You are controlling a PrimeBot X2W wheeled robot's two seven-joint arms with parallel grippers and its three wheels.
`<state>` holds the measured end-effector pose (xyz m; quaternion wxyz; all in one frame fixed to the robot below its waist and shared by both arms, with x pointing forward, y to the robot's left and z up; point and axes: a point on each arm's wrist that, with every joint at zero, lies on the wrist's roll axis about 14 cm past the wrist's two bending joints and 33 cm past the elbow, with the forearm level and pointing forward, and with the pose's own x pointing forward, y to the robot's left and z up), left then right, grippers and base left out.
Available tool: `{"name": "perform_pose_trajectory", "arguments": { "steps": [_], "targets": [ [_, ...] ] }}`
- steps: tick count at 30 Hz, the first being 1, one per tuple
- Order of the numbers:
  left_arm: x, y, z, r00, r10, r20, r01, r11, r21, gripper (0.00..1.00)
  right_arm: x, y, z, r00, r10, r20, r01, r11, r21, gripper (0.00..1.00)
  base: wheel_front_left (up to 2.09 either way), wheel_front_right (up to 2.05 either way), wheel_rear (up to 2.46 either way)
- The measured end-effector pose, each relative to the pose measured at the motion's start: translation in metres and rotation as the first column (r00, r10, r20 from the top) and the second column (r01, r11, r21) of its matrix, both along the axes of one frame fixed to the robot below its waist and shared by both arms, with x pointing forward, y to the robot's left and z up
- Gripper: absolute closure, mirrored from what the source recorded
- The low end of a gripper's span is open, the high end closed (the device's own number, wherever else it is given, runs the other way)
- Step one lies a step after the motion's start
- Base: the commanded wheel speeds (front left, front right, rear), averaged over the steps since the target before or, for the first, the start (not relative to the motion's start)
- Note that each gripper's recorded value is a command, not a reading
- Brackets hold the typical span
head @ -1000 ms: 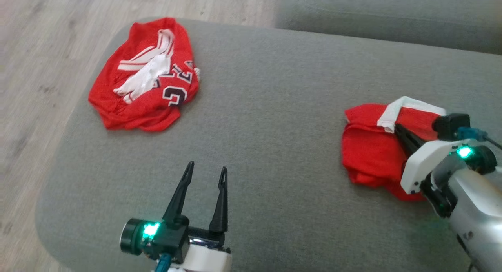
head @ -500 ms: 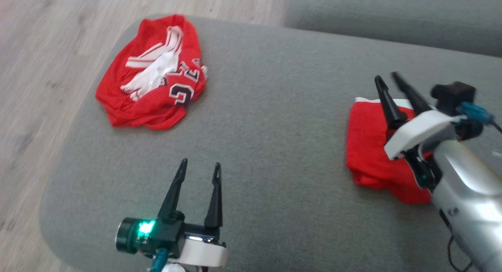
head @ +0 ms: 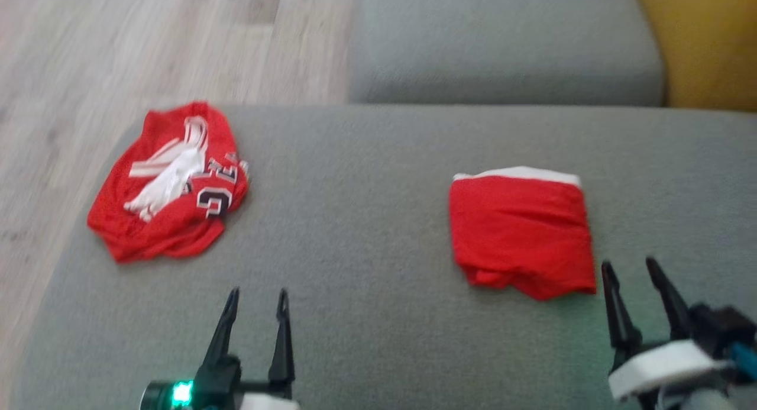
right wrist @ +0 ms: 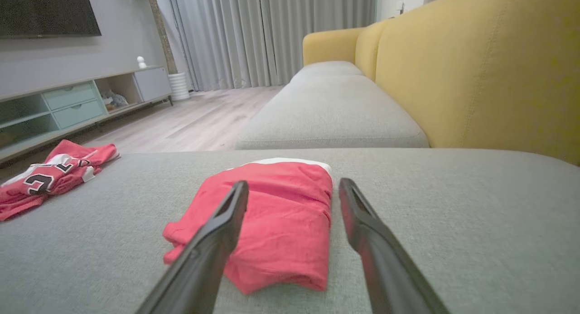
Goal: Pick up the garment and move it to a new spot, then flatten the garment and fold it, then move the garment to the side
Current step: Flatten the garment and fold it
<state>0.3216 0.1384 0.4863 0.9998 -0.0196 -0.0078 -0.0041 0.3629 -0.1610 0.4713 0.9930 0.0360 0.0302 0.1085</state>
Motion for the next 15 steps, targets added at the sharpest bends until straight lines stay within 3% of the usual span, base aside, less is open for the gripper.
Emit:
{"name": "perform_pose_trajectory", "arguments": {
  "steps": [8,15],
  "targets": [
    [-0.033,0.006,-0.027,0.997,0.007,-0.071,-0.007,1.000,0.000,0.00,-0.053,-0.002,-0.005,0.997,-0.073,0.007,0.072,0.997,0.038,0.00,0.00,0.00,0.00],
    [-0.034,0.009,-0.024,0.998,0.008,-0.055,-0.007,1.000,0.019,0.00,-0.064,0.000,-0.003,0.996,-0.085,0.020,0.084,0.996,0.042,0.00,0.00,0.00,0.00]
  ]
}}
